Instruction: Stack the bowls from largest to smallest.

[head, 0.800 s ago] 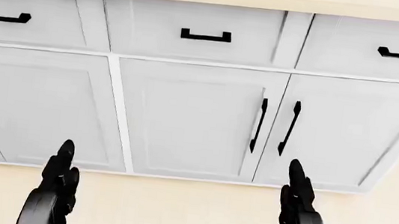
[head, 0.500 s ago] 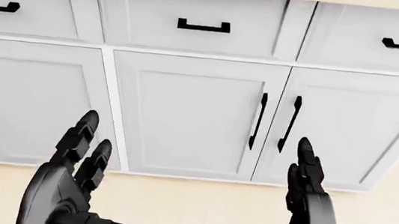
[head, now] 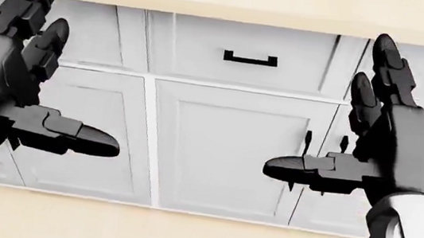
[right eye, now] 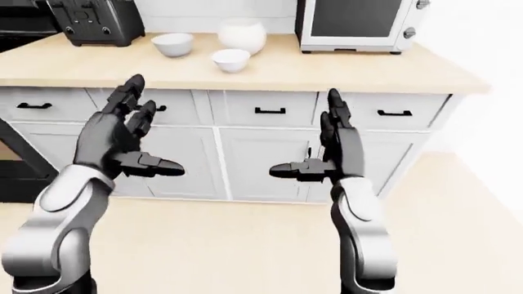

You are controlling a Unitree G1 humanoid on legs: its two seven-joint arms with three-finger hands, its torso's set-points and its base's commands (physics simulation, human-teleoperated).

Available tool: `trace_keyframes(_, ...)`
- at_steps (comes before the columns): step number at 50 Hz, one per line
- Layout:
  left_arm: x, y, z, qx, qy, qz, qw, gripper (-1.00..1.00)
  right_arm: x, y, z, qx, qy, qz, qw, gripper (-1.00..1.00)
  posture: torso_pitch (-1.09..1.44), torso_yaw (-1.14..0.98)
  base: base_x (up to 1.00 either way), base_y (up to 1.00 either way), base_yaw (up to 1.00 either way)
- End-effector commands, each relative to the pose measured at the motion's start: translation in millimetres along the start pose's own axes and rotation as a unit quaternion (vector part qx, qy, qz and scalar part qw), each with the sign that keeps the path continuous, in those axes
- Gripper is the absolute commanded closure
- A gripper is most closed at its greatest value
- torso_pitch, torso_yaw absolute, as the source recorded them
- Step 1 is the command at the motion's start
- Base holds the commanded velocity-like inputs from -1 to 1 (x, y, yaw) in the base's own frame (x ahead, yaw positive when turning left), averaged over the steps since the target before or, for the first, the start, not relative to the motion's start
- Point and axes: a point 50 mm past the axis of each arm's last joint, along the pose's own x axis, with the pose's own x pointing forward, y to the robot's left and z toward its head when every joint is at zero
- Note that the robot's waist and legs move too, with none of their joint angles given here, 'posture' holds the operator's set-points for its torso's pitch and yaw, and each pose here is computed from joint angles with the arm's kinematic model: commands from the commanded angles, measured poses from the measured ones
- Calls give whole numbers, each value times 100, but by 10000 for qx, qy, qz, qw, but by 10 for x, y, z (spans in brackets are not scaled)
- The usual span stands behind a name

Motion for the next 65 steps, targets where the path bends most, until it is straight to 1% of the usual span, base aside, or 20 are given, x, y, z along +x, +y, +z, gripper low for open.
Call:
trace_keyframes(1, -25, 121, 180, 73, -311, 269, 9991, -100, 11, 137, 184, 84, -367, 340, 9987, -100, 0, 0, 0, 0, 100)
trace_keyframes(2, -18, 134, 197, 58, -333, 283, 9990, -100, 14, 138, 203, 87, -388, 340, 9986, -100, 0, 0, 0, 0, 100)
trace_keyframes(3, -17, 144, 244, -28, -360, 280, 9990, -100, 24, 139, 229, 99, -412, 348, 9985, -100, 0, 0, 0, 0, 100)
trace_keyframes(7, -15, 143, 372, -72, -453, 247, 9986, -100, 35, 121, 340, 92, -528, 306, 9981, -100, 0, 0, 0, 19, 75)
trace_keyframes(10, -5, 110, 456, -135, -502, 129, 9986, -100, 33, 124, 408, 84, -623, 329, 9975, -100, 0, 0, 19, 35, 0)
trace_keyframes(17, 3, 87, 490, -171, -532, 57, 9984, -100, -1, 117, 498, 120, -726, 372, 9966, -100, 0, 0, 51, 31, 0)
trace_keyframes(21, 16, 116, 539, -186, -582, 76, 9981, -100, 24, 114, 533, 82, -762, 381, 9963, -100, 0, 0, 53, 31, 0)
trace_keyframes(24, 5, 139, 564, -217, -610, 92, 9979, -100, 5, 133, 514, 158, -747, 409, 9962, -100, 0, 0, 55, 31, 0)
trace_keyframes(29, -6, 128, 604, -195, -621, 59, 9979, -100, 11, 152, 495, 209, -746, 431, 9961, -100, 0, 0, 57, 31, 0)
trace_keyframes(31, -6, 154, 630, -275, -654, 85, 9974, -100, -6, 147, 540, 213, -777, 437, 9958, -100, 0, 0, 64, 25, 0)
trace_keyframes(37, 6, 107, 634, -256, -665, 5, 9975, -100, -10, 112, 600, 212, -841, 410, 9954, -100, 0, 0, 67, 18, 0)
trace_keyframes(42, 5, 94, 654, -259, -691, -39, 9973, -100, -33, 83, 654, 346, -889, 388, 9947, -100, 0, 0, 60, -8, 0)
trace_keyframes(49, -19, 61, 701, -229, -720, -91, 9971, -100, -57, 52, 726, 386, -973, 414, 9936, -100, 0, 0, 8, 0, -96)
trace_keyframes(56, -44, 96, 739, -227, -755, -67, 9969, -100, -83, 10, 829, 399, -1078, 401, 9926, -100, 0, 0, 4, 0, -100)
trace_keyframes(60, -63, 87, 783, -208, -782, -85, 9967, -100, -102, 7, 885, 401, -1127, 407, 9920, -100, 0, 0, 4, 0, -100)
trace_keyframes(65, -73, 79, 777, -183, -775, -84, 9968, -100, -116, -23, 980, 435, -1230, 428, 9905, -100, 0, 0, 3, 0, -98)
